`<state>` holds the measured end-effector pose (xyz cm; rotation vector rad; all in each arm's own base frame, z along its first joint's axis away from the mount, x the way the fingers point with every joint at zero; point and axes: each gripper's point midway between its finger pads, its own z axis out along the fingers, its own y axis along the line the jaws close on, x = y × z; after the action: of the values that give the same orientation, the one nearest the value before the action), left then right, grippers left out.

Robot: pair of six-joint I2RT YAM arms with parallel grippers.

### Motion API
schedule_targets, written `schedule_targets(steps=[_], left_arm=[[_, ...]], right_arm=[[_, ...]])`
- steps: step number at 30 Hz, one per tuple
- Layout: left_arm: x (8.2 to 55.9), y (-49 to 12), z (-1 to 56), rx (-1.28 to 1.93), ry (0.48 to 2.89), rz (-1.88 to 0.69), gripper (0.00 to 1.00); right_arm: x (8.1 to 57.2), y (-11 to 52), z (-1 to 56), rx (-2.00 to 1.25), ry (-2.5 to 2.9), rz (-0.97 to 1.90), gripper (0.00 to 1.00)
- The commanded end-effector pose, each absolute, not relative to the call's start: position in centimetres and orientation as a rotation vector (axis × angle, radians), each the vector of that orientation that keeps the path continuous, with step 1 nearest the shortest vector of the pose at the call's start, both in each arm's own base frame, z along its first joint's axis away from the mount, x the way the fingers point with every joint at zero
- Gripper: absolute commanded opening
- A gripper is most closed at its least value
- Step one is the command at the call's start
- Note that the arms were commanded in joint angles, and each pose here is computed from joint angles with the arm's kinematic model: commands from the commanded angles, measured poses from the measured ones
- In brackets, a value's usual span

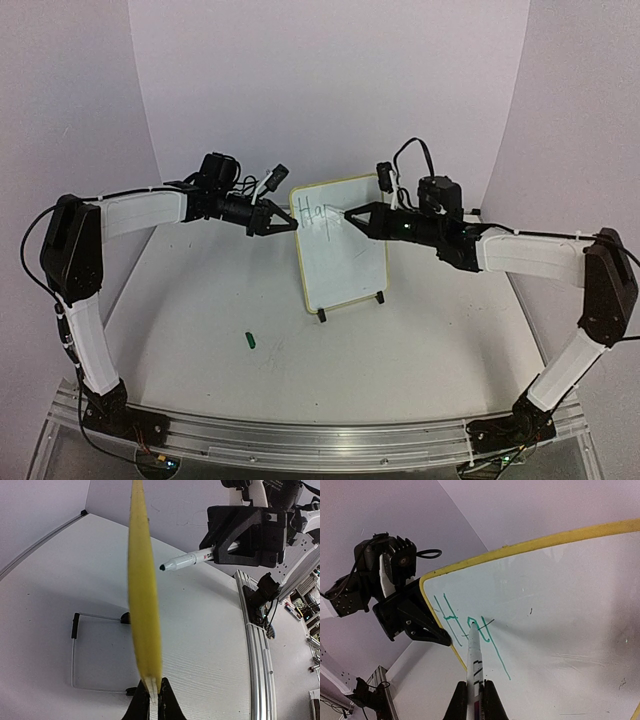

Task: Write a sentence on the whiteboard
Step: Write on the whiteboard with the whiteboard marker without the cap.

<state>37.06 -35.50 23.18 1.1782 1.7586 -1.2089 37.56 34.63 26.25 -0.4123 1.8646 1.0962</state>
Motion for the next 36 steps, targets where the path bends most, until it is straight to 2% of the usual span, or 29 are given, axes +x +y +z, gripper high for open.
schedule_targets(steps=[1, 18, 36], left_arm=[[36.8, -35.6, 22.2, 1.197, 1.798, -1.211, 0.00], [36.8, -35.6, 22.3, 1.201, 1.795, -1.210, 0.00], [36.8, -35.7, 22.2, 1.199, 1.800, -1.213, 0.00]], right_arm=[[38.8, 35.0, 27.9, -0.407, 1.809, 1.076, 0.00], [39.2, 33.1, 27.1, -0.326, 1.827, 0.982, 0.00], [37.6, 34.7, 25.4, -0.428, 1.864, 1.054, 0.00]])
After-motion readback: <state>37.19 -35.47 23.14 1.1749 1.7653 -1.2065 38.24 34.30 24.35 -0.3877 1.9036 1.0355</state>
